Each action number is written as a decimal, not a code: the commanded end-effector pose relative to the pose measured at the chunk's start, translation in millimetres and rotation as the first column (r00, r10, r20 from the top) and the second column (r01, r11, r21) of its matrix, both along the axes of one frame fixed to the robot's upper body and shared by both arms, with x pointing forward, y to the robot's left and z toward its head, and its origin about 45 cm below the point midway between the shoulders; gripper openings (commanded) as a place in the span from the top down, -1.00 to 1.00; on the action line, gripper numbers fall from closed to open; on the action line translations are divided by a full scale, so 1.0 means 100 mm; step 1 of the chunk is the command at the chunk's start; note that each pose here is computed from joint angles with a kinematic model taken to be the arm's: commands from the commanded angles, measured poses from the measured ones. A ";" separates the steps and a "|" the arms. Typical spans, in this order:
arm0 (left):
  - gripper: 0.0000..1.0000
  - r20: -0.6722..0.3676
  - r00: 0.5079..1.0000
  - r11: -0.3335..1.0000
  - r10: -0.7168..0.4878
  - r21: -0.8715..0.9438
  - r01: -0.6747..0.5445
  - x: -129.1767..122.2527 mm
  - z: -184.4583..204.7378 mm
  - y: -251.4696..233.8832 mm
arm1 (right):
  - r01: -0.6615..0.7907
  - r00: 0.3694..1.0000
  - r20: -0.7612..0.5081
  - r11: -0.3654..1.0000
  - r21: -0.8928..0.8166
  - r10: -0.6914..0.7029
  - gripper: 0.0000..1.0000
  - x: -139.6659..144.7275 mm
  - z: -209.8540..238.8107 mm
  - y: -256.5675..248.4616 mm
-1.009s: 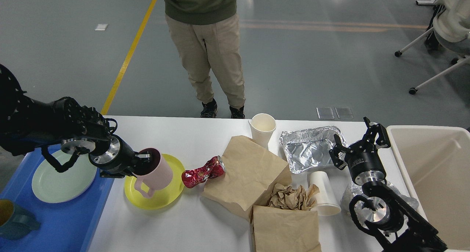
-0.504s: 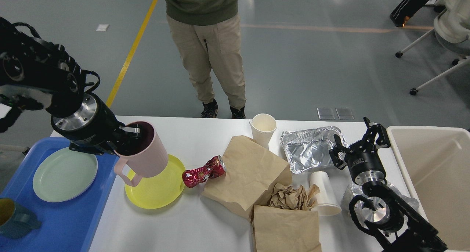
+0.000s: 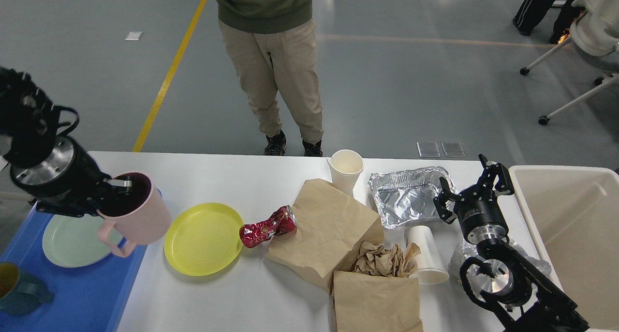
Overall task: Tidy desktop
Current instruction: 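Carry the pink mug to the blue tray and lower it, then open the left gripper and raise it off the pink mug, then lower the left gripper to the yellow plate edge and grasp it, then lift the yellow plate and carry it over the blue tray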
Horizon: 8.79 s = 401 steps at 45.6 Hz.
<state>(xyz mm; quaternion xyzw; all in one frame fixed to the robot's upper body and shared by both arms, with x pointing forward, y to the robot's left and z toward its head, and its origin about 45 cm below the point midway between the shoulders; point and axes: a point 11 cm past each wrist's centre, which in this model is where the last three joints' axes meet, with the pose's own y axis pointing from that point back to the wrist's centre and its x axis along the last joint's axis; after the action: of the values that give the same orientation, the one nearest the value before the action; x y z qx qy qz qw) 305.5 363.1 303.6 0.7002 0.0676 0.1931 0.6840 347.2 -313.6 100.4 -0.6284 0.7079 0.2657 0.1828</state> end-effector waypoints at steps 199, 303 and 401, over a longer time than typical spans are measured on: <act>-0.79 0.087 0.937 0.938 0.338 -0.110 -0.328 0.06 -1.29 -0.56 | 0.000 1.000 0.000 1.000 0.000 0.000 -1.00 0.00 0.00 0.00; 0.80 0.002 0.841 0.814 0.542 -0.251 -0.524 -0.04 -2.32 -0.18 | 0.000 1.000 0.000 1.000 0.000 0.000 -1.00 0.00 0.00 0.00; 1.00 0.051 0.828 0.774 0.558 -0.391 -0.497 0.32 0.02 0.48 | 0.000 1.000 0.000 1.000 0.000 0.000 -1.00 0.00 0.00 0.00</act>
<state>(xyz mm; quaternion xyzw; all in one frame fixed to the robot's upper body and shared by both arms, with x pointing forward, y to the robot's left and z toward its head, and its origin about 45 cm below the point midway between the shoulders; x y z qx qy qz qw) 331.8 369.8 319.4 0.4960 0.2298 0.3867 0.7427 347.2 -313.6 100.4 -0.6284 0.7079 0.2658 0.1828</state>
